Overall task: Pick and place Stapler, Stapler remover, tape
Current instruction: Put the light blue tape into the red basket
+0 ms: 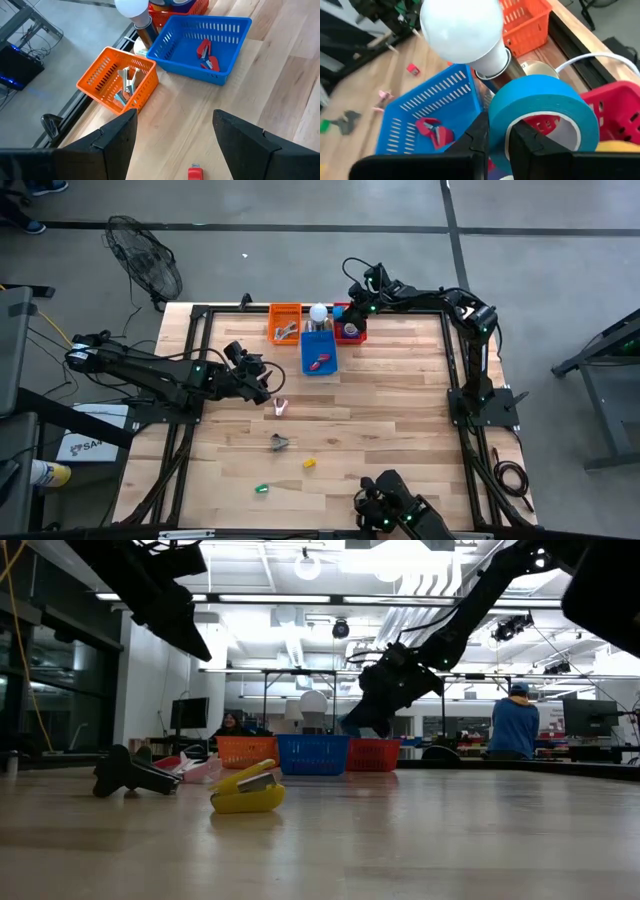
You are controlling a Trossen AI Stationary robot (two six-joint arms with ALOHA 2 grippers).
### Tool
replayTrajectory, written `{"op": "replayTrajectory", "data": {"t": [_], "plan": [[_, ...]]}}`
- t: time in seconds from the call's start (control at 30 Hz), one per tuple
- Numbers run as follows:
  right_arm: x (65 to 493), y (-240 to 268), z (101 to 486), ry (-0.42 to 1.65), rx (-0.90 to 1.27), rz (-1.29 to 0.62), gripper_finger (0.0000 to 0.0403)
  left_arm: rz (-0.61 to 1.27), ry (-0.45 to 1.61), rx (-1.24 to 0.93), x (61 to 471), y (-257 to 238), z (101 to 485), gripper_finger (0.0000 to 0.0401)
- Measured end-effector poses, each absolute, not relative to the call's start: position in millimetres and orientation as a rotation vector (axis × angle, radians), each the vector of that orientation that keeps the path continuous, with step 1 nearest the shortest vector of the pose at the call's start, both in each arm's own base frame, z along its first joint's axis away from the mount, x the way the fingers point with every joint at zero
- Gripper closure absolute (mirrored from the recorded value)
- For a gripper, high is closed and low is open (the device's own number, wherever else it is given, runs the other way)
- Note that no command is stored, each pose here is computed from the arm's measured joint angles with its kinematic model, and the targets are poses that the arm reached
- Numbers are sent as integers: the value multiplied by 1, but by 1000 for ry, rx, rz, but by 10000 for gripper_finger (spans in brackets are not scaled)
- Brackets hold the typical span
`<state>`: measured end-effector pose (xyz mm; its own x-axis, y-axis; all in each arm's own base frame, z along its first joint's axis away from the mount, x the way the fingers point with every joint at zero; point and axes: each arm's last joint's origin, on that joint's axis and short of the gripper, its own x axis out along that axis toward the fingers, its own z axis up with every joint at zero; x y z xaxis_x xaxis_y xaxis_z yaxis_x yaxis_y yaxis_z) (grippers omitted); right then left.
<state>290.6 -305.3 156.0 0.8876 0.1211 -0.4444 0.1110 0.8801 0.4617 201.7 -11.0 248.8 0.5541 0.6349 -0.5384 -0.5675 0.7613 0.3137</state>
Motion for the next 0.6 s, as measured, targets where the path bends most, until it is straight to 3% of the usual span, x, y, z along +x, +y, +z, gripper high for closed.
{"op": "replayTrajectory", "data": {"t": [0.3,0.6], "plan": [[272,-321,158,437,702,-13,370,718,669,77,202,-11,249,146],[282,-316,164,391,754,75,370,723,663,62,202,-11,249,146]]}}
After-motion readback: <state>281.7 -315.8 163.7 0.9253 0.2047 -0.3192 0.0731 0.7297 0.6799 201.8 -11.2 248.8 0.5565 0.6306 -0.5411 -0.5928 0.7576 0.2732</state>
